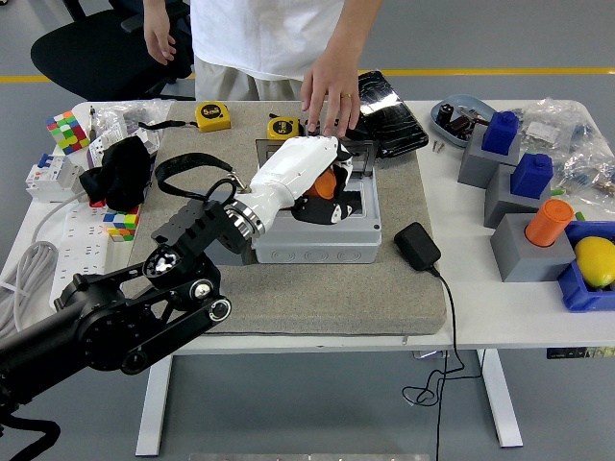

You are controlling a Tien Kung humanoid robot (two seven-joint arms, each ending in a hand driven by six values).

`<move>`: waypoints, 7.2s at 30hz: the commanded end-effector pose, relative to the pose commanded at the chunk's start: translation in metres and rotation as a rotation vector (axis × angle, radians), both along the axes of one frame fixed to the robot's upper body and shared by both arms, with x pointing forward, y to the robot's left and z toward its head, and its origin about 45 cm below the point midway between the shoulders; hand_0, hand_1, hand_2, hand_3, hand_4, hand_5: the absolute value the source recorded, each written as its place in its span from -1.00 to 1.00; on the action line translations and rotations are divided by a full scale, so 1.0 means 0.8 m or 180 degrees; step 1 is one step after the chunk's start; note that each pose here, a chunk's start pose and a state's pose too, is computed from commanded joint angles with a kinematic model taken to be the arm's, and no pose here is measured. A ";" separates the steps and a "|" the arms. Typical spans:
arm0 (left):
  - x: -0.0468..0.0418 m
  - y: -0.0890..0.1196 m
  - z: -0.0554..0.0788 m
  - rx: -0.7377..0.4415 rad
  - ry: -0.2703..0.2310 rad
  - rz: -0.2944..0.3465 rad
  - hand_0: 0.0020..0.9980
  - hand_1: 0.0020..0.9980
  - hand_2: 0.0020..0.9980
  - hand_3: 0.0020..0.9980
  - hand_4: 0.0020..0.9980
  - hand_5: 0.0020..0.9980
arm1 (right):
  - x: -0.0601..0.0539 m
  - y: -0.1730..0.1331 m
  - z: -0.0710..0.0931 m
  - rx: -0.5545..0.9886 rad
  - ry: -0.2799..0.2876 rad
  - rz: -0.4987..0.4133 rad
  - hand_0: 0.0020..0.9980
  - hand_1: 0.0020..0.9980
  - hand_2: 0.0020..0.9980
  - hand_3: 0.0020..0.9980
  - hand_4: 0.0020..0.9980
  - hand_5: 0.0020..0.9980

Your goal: Fetch the battery,place it into the box,close the lid of the box

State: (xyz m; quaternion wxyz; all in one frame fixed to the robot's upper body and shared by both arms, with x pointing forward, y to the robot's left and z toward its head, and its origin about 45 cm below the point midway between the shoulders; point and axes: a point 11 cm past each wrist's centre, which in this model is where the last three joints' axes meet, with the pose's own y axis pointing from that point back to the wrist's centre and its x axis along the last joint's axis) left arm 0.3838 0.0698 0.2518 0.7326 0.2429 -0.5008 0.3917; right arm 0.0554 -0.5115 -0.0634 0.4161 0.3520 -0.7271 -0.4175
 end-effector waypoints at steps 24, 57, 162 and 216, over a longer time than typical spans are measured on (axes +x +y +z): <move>0.078 -0.003 -0.040 0.0980 0.0306 0.0424 -0.82 -0.93 -0.77 -0.54 -0.19 -1.00 | 0.000 0.001 0.000 -0.0008 0.0046 0.0080 -0.01 0.23 0.33 0.18 0.97 0.02; 0.069 -0.019 -0.026 0.0530 0.0282 0.0227 0.37 0.63 0.70 0.78 1.00 -0.13 | 0.006 0.006 -0.001 0.0024 0.0002 0.0109 -0.01 0.23 0.33 0.18 0.96 0.01; -0.015 0.208 -0.053 -0.2621 0.1134 0.1596 0.25 0.42 0.39 0.46 1.00 0.22 | -0.019 0.009 -0.009 0.0008 0.0089 -0.0082 0.00 0.24 0.33 0.17 0.96 0.02; -0.062 0.298 -0.108 -0.2647 0.1334 0.2198 0.20 0.33 0.31 0.44 1.00 0.11 | -0.034 0.034 -0.026 0.0123 0.0396 -0.0082 0.00 0.24 0.33 0.17 0.94 0.03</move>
